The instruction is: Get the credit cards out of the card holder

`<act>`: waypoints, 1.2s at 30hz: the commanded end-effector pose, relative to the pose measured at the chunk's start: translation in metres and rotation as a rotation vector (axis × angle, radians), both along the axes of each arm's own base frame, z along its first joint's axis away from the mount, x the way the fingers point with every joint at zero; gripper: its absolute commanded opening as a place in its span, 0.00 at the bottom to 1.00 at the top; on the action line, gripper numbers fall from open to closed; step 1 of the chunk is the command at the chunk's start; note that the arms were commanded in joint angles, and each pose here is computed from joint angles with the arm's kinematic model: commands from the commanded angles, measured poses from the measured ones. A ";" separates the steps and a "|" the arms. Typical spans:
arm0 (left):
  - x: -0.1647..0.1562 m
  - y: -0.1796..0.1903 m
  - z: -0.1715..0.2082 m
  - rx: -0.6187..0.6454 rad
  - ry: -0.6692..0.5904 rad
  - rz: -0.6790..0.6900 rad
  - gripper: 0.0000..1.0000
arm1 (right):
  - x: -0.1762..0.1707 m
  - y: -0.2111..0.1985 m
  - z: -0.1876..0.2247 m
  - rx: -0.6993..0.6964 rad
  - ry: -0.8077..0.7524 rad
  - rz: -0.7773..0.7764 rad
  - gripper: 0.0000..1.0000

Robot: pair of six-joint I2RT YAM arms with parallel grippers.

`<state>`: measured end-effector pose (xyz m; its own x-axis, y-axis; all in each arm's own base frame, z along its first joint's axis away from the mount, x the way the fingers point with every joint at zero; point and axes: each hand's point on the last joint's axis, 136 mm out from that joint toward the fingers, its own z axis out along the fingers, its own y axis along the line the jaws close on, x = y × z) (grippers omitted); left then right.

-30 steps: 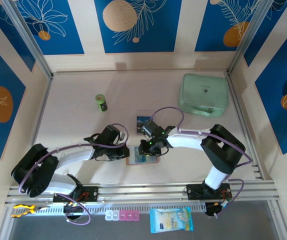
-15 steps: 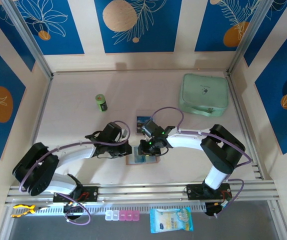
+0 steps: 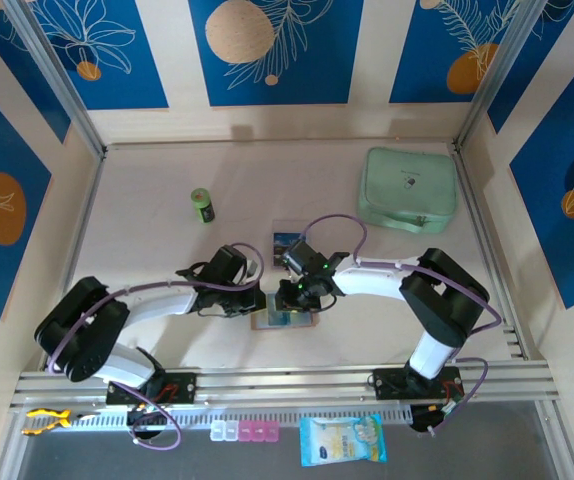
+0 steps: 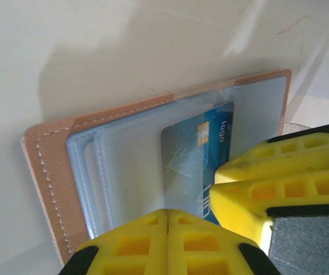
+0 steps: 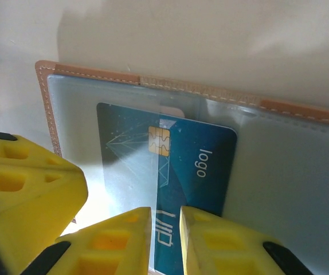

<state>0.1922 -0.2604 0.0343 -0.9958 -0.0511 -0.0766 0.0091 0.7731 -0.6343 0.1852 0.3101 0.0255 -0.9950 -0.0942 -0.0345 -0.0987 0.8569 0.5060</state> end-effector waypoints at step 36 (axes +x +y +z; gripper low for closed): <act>-0.008 0.004 -0.014 0.040 0.029 -0.030 0.05 | 0.001 -0.017 0.005 -0.041 0.006 -0.014 0.30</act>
